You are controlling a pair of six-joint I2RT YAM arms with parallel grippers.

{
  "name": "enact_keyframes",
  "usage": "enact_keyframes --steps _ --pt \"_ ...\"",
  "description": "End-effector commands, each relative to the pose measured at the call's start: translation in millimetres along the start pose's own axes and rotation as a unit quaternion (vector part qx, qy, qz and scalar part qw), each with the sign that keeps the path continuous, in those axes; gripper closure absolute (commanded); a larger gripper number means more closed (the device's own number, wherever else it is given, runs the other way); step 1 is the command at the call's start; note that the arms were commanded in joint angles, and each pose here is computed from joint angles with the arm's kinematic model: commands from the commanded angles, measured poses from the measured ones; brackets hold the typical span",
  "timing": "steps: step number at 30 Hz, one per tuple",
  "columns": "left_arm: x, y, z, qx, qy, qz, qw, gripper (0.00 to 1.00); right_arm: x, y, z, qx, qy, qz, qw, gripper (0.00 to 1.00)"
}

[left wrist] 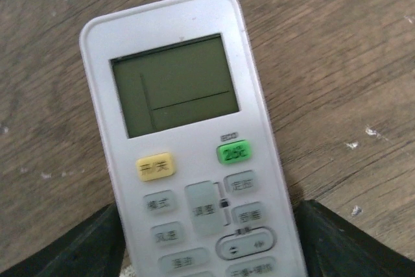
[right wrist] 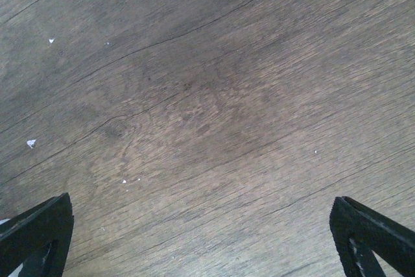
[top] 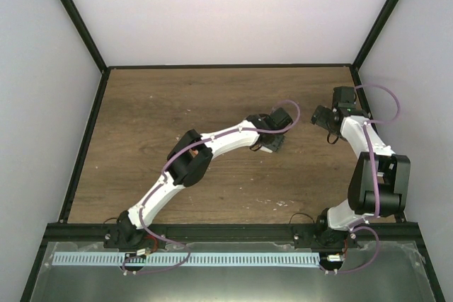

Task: Load the batteries into the remote control

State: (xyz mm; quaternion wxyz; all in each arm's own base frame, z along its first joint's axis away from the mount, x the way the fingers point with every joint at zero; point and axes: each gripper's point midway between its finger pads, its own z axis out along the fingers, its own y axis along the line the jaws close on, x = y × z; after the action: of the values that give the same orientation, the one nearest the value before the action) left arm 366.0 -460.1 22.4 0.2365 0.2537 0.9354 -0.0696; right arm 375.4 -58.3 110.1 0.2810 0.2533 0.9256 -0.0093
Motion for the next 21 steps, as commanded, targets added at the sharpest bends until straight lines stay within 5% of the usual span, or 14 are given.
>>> enact_keyframes --steps 1,8,21 --pt "11 1 14 -0.008 0.017 0.019 1.000 0.36 -7 3 -9 -0.013 -0.015 -0.004 1.000 0.00" --pt "5 -5 6 0.015 0.014 0.020 1.000 0.62 -4 7 -11 -0.028 -0.015 -0.019 0.999 0.00" --pt "73 81 -25 -0.024 0.073 0.002 0.997 0.73 10 17 -14 -0.070 -0.007 -0.031 0.997 0.00"
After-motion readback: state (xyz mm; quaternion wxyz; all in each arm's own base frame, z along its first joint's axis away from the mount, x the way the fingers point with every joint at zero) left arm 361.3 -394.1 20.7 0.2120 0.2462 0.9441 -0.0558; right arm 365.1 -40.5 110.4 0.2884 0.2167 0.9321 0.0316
